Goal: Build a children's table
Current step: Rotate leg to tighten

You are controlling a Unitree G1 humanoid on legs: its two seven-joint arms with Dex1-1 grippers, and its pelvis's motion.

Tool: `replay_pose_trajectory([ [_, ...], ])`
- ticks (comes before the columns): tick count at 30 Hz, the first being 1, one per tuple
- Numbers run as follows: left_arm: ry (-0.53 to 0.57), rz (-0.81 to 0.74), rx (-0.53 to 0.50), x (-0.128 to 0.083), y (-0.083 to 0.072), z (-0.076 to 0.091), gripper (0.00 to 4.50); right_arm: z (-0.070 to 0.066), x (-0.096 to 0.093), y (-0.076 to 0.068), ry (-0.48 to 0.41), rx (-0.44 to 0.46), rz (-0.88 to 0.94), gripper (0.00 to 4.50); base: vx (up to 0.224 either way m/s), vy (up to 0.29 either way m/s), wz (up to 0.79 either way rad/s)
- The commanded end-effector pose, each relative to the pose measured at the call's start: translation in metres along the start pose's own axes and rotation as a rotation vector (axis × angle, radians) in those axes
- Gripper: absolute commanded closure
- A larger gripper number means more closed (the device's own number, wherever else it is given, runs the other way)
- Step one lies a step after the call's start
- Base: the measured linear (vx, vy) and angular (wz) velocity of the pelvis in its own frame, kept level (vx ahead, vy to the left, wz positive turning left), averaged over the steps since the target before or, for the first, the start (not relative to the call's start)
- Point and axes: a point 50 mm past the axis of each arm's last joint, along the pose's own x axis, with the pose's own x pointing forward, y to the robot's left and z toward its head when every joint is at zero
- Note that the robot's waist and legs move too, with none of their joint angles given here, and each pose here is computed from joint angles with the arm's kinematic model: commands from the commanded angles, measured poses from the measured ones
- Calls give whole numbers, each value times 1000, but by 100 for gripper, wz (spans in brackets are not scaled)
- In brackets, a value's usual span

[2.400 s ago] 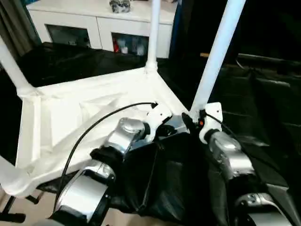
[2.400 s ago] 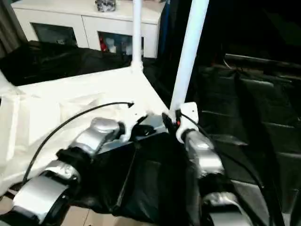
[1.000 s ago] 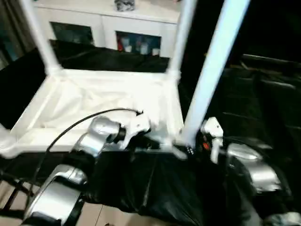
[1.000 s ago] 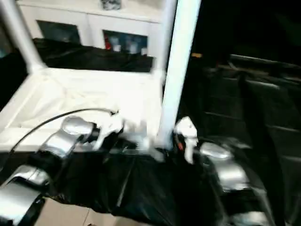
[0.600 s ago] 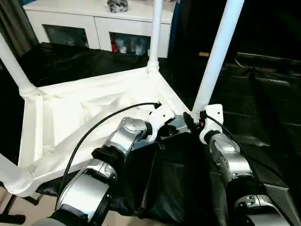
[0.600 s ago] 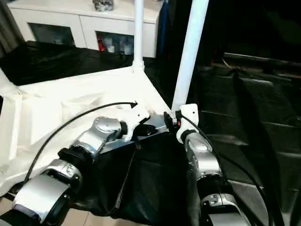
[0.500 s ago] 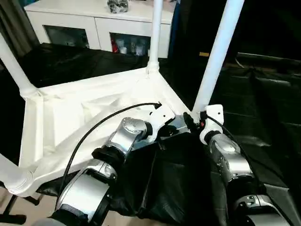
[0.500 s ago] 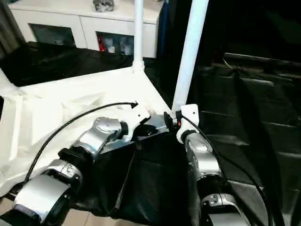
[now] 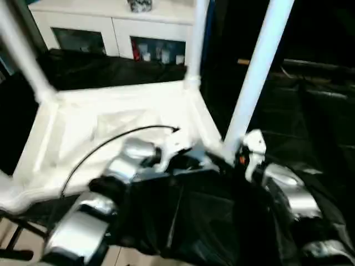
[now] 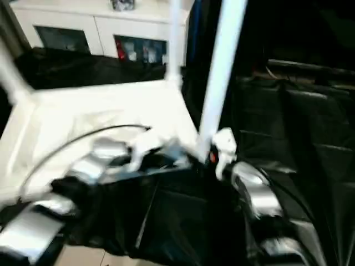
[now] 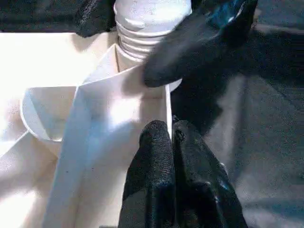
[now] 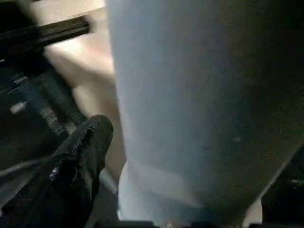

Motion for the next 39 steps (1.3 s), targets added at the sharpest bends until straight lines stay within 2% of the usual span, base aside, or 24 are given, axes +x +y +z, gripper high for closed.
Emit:
replay_pose_trajectory([
  [1,9,-78,33,-1,-5,0,450,7,-1,9,12,-34,141,56,0,0,0],
  [4,19,-99,45,-10,-6,-2,450,7,-7,14,40,-34,225,56,0,0,0],
  [6,41,-143,54,-24,-7,-7,450,8,-11,19,71,-41,307,82,0,0,0],
  [9,71,-169,56,-33,-9,-12,450,9,-11,21,86,-37,346,109,0,0,0],
  [15,87,-182,45,-38,-12,-18,450,6,-10,26,110,-15,376,162,0,0,0],
  [18,77,-171,38,-36,-12,-18,450,5,-10,28,104,3,369,168,0,0,0],
  [22,47,-109,12,-26,-9,-13,450,-1,-4,28,80,46,267,176,0,0,0],
  [26,41,68,-51,2,2,-2,450,-12,19,13,69,68,-126,178,-13,1,-2],
  [27,38,81,-59,6,2,0,450,-13,21,11,67,81,-175,178,-52,5,-7],
  [30,27,154,-95,34,2,10,450,-20,38,7,69,159,-406,179,0,0,0],
  [34,8,197,-113,54,-1,21,450,-18,56,10,55,190,-513,179,0,0,0],
  [38,8,200,-95,61,-2,25,450,-7,68,14,6,124,-490,179,0,0,0],
  [39,10,202,-94,61,-2,25,450,-5,69,14,-10,119,-479,124,0,0,0],
])
